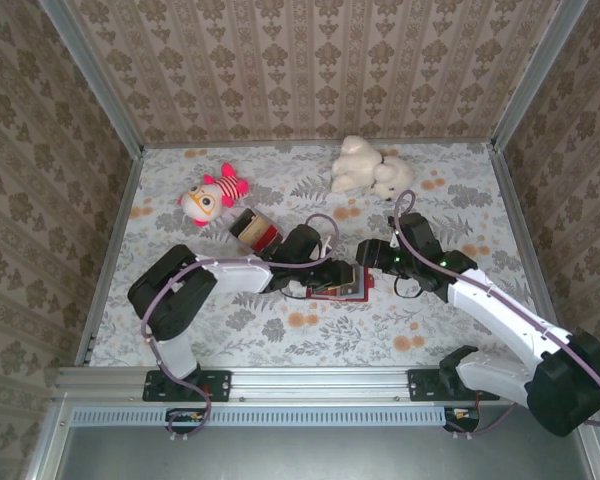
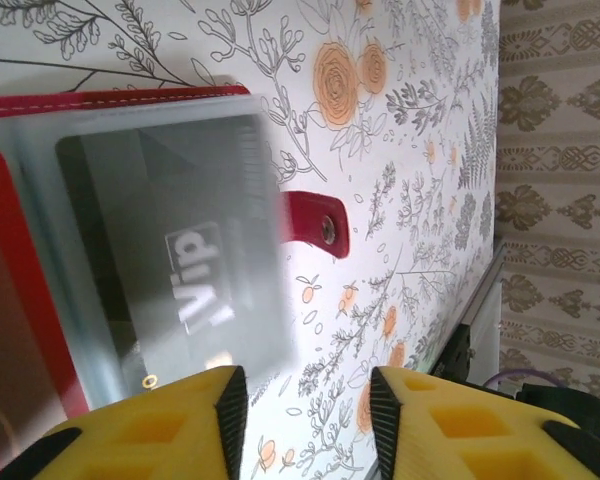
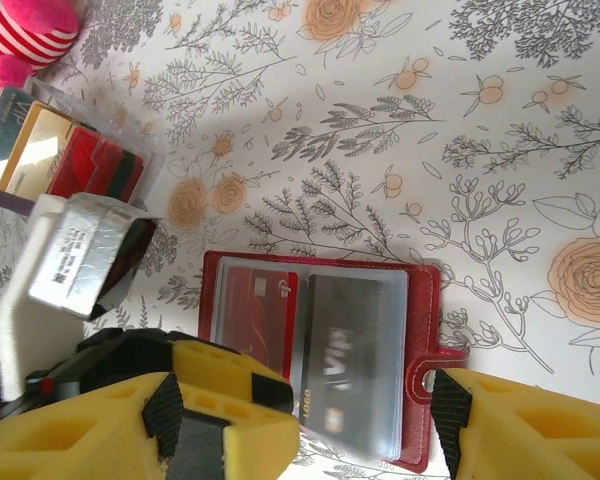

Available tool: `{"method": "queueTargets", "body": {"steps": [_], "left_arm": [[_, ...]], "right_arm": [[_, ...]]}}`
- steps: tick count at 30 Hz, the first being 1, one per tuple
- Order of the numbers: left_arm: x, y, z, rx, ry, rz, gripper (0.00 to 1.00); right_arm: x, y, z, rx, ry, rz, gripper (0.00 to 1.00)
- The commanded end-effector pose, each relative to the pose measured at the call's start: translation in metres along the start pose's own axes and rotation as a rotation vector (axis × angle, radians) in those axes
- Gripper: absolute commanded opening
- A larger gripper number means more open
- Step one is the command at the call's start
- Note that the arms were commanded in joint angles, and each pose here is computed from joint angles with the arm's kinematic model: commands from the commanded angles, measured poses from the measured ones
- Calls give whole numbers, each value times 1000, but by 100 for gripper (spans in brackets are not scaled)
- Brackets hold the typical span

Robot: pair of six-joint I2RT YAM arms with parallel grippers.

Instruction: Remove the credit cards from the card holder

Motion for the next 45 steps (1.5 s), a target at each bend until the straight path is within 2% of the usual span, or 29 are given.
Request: {"method": "queueTargets", "body": {"steps": [1, 7, 10, 16, 22, 26, 34, 45], "left_arm": [[-2, 1, -7, -1, -20, -4, 46], [19, -1, -5, -15, 58, -52, 52], [30, -2, 2, -12, 132, -89, 48], [42, -4, 12, -21, 271, -130, 40], [26, -1, 15, -10, 270, -78, 35], [17, 3, 15, -4, 265, -52, 32], [3, 8, 9, 28, 197, -19, 30], [-4, 9, 16, 61, 217, 1, 27]], "right_arm": [[2, -5, -7, -19, -41, 26, 71], [-7, -8, -1, -14, 17, 75, 71], [-16, -11, 0, -30, 24, 109, 67], [-36, -18, 6, -23, -12, 193, 48], [-57, -30, 2, -41, -80, 246, 31], [-71, -38, 0, -49, -85, 282, 26], [-81, -44, -7, -41, -146, 295, 21], [-94, -52, -19, -57, -213, 309, 19]]}}
Point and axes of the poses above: each hand's point on the last joint's axis, 136 mm out from that joint toward the fingers, its own x axis back along the fingers, its own z axis along the line the jaws close on, y = z × x, the point moved 8 cm from there along x, back along the fingers, and after that the axes turned 6 degrees about x, right-handed, at the moved point
